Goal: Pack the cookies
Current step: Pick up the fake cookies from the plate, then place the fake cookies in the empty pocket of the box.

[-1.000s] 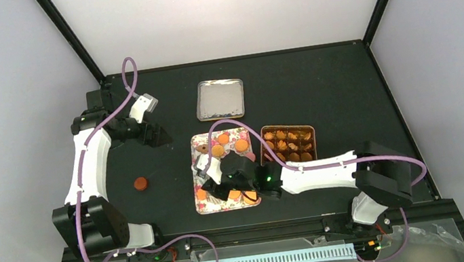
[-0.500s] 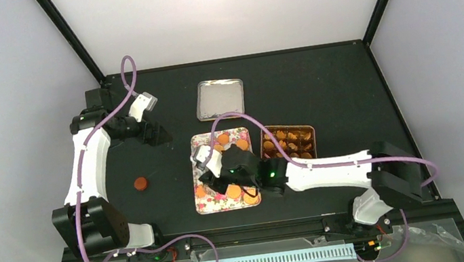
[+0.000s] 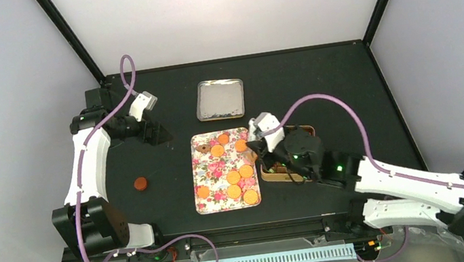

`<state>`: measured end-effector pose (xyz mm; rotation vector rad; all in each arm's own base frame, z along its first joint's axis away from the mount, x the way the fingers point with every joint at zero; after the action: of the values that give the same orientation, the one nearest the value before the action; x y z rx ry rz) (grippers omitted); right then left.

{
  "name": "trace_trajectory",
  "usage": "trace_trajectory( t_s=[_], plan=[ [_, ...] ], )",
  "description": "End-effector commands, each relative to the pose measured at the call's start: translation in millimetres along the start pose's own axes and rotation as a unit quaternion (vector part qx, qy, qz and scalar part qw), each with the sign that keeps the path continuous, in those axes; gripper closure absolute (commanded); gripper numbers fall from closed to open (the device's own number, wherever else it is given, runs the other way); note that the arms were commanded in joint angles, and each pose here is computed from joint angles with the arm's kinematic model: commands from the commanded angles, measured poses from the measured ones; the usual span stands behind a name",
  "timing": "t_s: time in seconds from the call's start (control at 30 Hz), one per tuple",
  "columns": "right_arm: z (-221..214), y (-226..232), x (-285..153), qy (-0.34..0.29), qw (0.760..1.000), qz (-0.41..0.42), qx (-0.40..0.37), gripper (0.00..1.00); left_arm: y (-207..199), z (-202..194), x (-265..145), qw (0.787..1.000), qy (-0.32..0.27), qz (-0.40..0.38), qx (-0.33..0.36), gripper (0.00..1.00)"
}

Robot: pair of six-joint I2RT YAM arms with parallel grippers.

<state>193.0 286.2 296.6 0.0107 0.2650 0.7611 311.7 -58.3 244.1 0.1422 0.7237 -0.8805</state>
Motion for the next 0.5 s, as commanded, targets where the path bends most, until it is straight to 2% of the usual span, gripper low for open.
trace_trajectory(
  t_s=[0.0,0.23,0.47],
  plan=[
    [-29.2,-43.5,-26.4,0.041,0.995,-0.094,0.003,0.98,2.7,11.1,-0.8,1.000,-0.023,-0.009,0.002,0.01],
    [-47.6,-67.1,-46.4,0.056,0.989,-0.135,0.021,0.97,3.6,9.5,1.0,1.000,-0.022,-0.010,0.003,0.01],
    [-58.5,-71.5,-39.4,0.071,0.986,-0.147,0.023,0.85,4.2,10.7,0.8,1.000,-0.022,-0.009,0.004,0.01]
  ],
)
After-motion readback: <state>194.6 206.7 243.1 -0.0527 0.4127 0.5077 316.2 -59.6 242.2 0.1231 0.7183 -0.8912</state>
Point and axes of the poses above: each gripper's point midway between its finger pads, its own x axis out along the fingers, its own y axis along the line the jaws close on, z = x × y, the point moved 2 cm from there along -x, back along the fingers, and after that the axes turned 7 degrees about x, right-handed, at the moved point
